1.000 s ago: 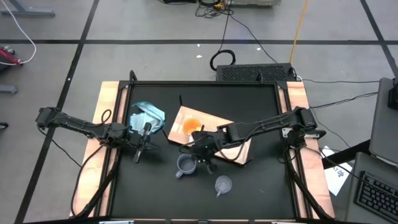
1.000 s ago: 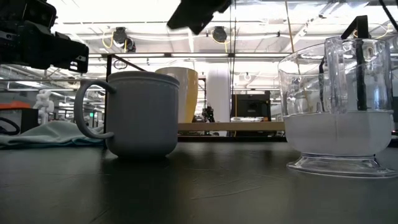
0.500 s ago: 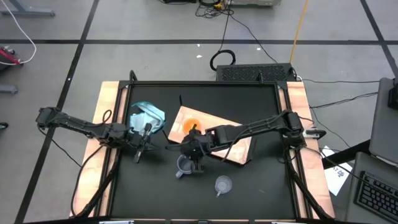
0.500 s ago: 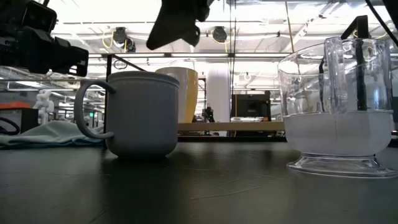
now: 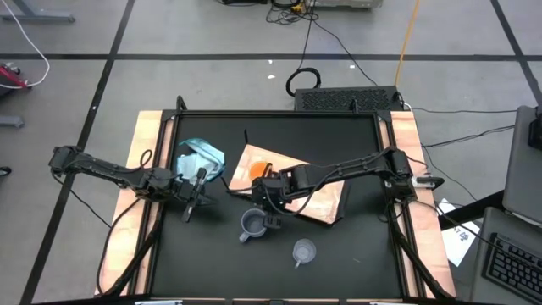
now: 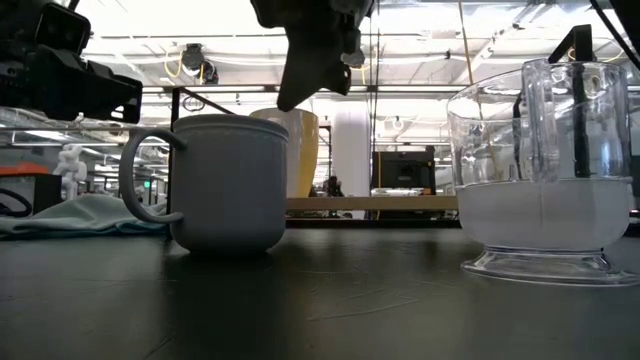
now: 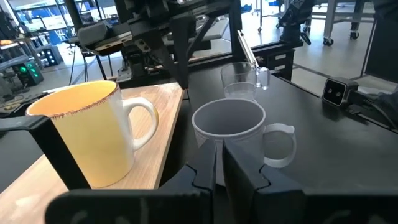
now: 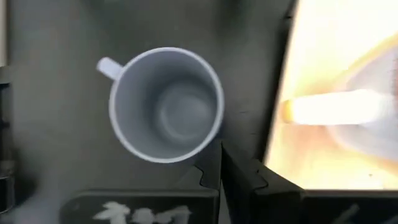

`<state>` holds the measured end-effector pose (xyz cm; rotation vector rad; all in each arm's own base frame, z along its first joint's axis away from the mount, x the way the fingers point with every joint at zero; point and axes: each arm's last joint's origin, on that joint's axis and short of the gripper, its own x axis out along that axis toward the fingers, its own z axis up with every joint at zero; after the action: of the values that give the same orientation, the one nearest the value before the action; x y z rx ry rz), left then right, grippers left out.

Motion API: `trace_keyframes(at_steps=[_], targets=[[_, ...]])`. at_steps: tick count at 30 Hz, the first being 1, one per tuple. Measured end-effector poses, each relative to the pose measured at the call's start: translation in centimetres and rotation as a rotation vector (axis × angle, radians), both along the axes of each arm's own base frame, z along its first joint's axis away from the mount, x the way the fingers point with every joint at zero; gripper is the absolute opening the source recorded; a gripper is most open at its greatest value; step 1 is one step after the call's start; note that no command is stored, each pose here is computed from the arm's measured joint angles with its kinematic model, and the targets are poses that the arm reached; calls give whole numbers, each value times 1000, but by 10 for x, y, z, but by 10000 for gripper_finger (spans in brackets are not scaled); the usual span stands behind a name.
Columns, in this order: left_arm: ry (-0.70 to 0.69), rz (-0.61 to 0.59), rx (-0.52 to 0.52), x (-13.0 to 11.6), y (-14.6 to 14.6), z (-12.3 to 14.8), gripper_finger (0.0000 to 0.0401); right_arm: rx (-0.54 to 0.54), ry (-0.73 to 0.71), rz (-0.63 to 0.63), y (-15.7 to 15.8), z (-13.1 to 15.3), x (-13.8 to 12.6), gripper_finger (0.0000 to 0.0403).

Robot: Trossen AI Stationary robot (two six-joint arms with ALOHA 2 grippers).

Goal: Stack small to large cups/mugs on shelf
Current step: Put the gray cup on the shelf

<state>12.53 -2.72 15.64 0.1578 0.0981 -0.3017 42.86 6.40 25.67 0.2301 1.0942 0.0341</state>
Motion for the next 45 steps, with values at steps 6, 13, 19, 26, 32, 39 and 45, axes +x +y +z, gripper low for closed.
trace_keyframes(at_steps=[6, 13, 19, 26, 32, 39, 45], targets=[[2, 0, 1, 0, 0, 0, 31, 21, -6, 52, 7, 0, -1, 1], [28, 0, 6, 0, 0, -3, 31, 57, -25, 90, 15, 2, 0, 49], [38, 0, 6, -1, 0, -4, 31, 118, -53, 72, 17, 4, 3, 123], [38, 0, 6, -1, 0, -4, 31, 177, 5, -79, 7, 0, 4, 189], [44, 0, 10, -1, 0, -4, 31, 183, 48, -179, -4, -3, 3, 200], [49, 0, 11, -1, 0, -5, 31, 197, 74, -225, -8, -6, 3, 190], [48, -2, 21, -1, 0, -5, 31, 220, 131, -235, -6, -25, 9, 185]])
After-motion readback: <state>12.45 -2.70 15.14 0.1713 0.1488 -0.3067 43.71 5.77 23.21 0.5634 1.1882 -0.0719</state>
